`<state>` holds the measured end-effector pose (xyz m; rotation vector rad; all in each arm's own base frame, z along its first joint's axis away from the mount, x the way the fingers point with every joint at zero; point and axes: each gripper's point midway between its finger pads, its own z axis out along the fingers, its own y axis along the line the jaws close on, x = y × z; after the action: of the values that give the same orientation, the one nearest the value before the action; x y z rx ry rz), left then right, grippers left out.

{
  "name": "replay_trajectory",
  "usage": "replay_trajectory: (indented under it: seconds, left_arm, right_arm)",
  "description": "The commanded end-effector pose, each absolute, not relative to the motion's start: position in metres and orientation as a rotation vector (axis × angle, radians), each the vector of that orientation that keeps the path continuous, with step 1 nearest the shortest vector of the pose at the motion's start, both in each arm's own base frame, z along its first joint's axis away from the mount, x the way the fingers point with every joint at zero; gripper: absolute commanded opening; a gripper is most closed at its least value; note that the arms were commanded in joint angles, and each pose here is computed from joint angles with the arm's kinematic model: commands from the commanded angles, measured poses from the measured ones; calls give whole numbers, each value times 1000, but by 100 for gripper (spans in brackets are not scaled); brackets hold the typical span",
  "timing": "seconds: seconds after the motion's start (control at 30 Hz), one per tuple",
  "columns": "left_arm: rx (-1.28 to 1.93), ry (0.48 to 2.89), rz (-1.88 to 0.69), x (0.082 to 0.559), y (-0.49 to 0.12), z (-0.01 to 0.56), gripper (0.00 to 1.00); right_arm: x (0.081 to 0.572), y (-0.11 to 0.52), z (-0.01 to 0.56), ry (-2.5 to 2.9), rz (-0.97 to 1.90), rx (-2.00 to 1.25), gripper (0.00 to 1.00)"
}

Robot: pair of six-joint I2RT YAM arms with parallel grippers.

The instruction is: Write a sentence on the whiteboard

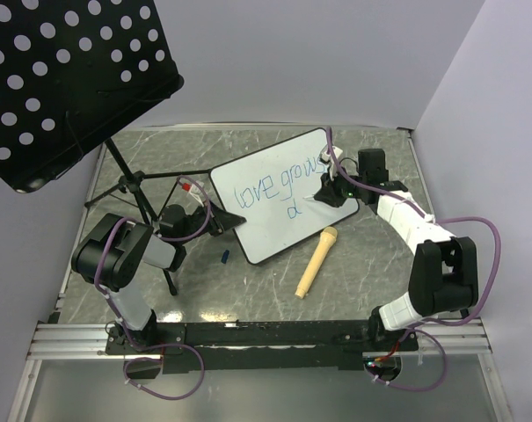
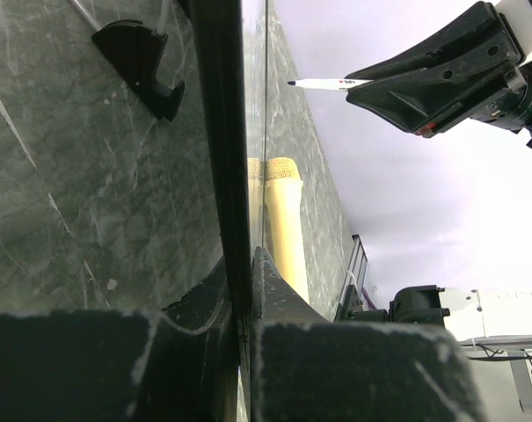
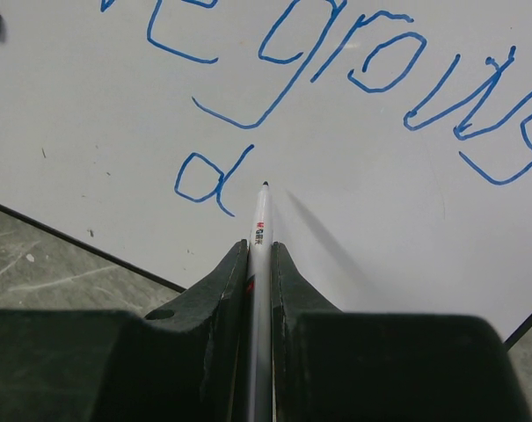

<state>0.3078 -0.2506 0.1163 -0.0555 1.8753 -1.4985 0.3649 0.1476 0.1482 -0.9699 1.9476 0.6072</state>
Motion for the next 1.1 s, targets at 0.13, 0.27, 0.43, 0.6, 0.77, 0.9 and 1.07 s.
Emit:
replay_trajectory:
  seconds: [0.13,0.27,0.43,0.6,0.77,0.9,1.07]
  left_arm:
    - [193,1585,-1502,303,-256,179,1]
    - [185,1585,-1502,304,-255,180,1]
    - [184,1586,-1504,304,-256,180,1]
    - [184,1584,-1507,304,-256,180,1]
    - [185,1586,-1508,304,-256,180,1]
    - [186,1585,-1507,304,-256,180,1]
    - [189,1581,-1508,305,-257,181,1]
  right_arm:
    - [383,147,154,1913,587,-948,0]
    - [384,145,147,1934,584,-948,0]
    - [381,146,140,1951,594,-957,0]
    - [381,146,137,1959,598,-957,0]
    - [382,150,137,1957,619,-955,0]
    - [379,155,139,1947,642,-968,0]
    - [374,161,137,1943,670,-990,0]
